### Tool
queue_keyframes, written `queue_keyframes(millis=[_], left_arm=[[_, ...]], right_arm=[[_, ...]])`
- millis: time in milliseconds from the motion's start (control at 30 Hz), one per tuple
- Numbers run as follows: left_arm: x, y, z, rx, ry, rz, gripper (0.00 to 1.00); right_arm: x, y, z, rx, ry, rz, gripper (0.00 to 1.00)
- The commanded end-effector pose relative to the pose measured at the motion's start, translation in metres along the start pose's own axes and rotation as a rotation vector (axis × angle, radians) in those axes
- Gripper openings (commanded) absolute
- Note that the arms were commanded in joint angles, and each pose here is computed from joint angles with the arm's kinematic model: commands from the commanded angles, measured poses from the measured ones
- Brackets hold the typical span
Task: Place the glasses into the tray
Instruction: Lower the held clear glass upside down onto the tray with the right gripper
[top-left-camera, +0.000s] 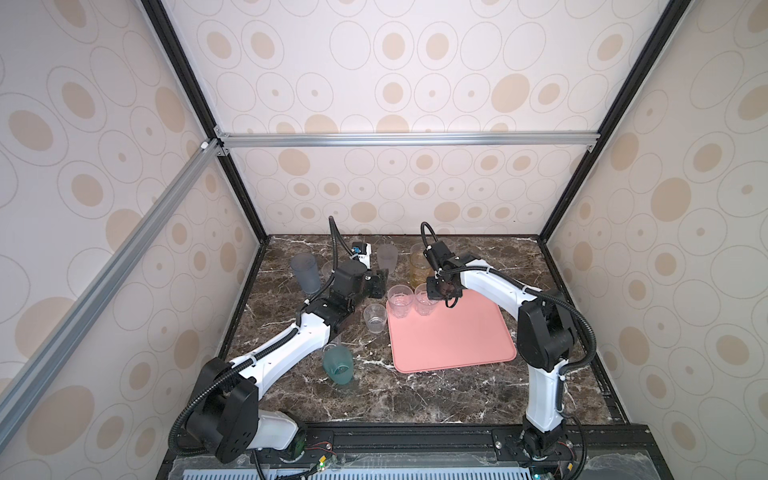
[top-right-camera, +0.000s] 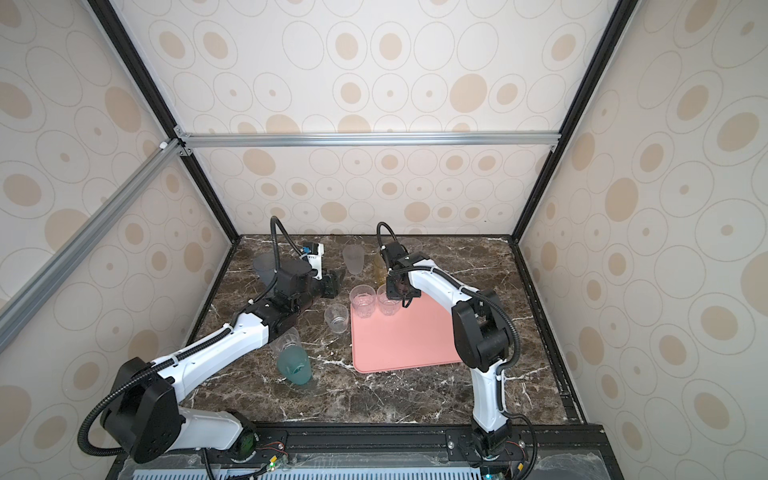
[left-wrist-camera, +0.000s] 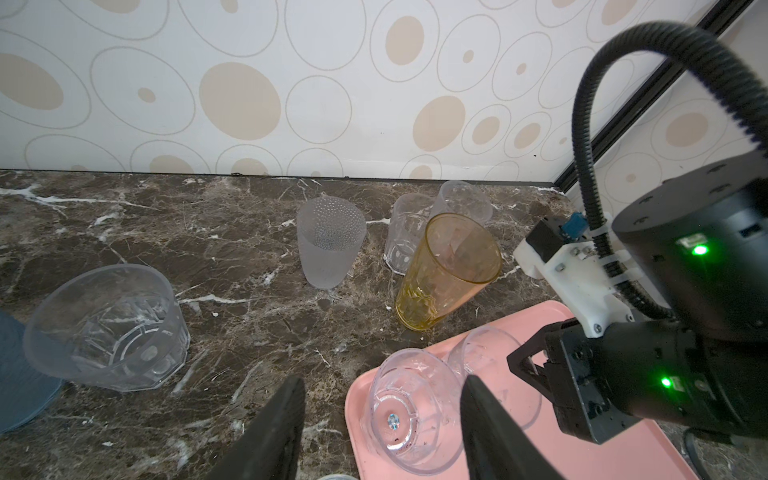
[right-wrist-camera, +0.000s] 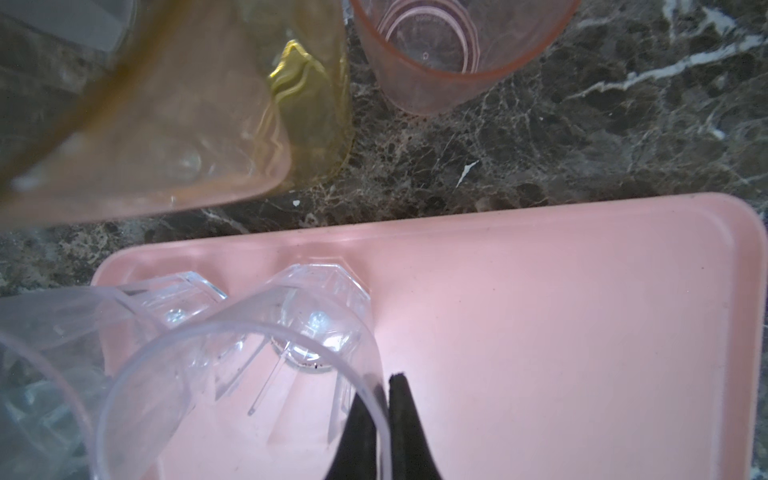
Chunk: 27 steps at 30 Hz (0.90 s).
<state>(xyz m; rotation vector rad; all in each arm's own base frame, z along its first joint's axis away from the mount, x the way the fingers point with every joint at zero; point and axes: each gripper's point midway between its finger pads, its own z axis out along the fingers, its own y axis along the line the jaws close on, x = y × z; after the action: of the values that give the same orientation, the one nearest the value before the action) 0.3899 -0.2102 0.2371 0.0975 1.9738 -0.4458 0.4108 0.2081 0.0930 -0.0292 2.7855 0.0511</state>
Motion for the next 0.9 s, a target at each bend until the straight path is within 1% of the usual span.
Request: queue_keyframes(millis=[0, 333, 500, 533, 667, 733, 867], left_arm=[[-0.002, -0.003, 0.002, 0.004, -0.004, 0.007, 0.60], [-0.003, -0.001, 0.000, -0.003, -0.006, 0.009, 0.60], [-0.001, -0.001, 0.001, -0.002, 0.000, 0.005, 0.60], [-0.001, -0.001, 0.002, -0.003, 0.003, 0.004, 0.60], [-0.001, 0.001, 0.000, -0.017, 0.006, 0.019, 0.60], [-0.002, 0.005, 0.001, -0.040, 0.012, 0.040, 0.60], [-0.008, 0.021, 0.000, -0.137, 0.044, 0.102, 0.60]], right_arm=[[0.003, -0.009, 0.005, 0.044, 0.030, -0.021, 0.00], [-0.001, -0.015, 0.003, 0.067, 0.015, -0.025, 0.01], [0.001, -0.013, 0.007, 0.064, 0.030, -0.027, 0.04], [0.001, -0.012, 0.007, 0.054, 0.032, -0.026, 0.06], [-0.001, -0.005, 0.003, 0.014, 0.030, -0.031, 0.25], [-0.003, -0.003, -0.004, 0.004, 0.028, -0.033, 0.32], [-0.008, 0.001, -0.028, -0.036, 0.007, -0.034, 0.41]])
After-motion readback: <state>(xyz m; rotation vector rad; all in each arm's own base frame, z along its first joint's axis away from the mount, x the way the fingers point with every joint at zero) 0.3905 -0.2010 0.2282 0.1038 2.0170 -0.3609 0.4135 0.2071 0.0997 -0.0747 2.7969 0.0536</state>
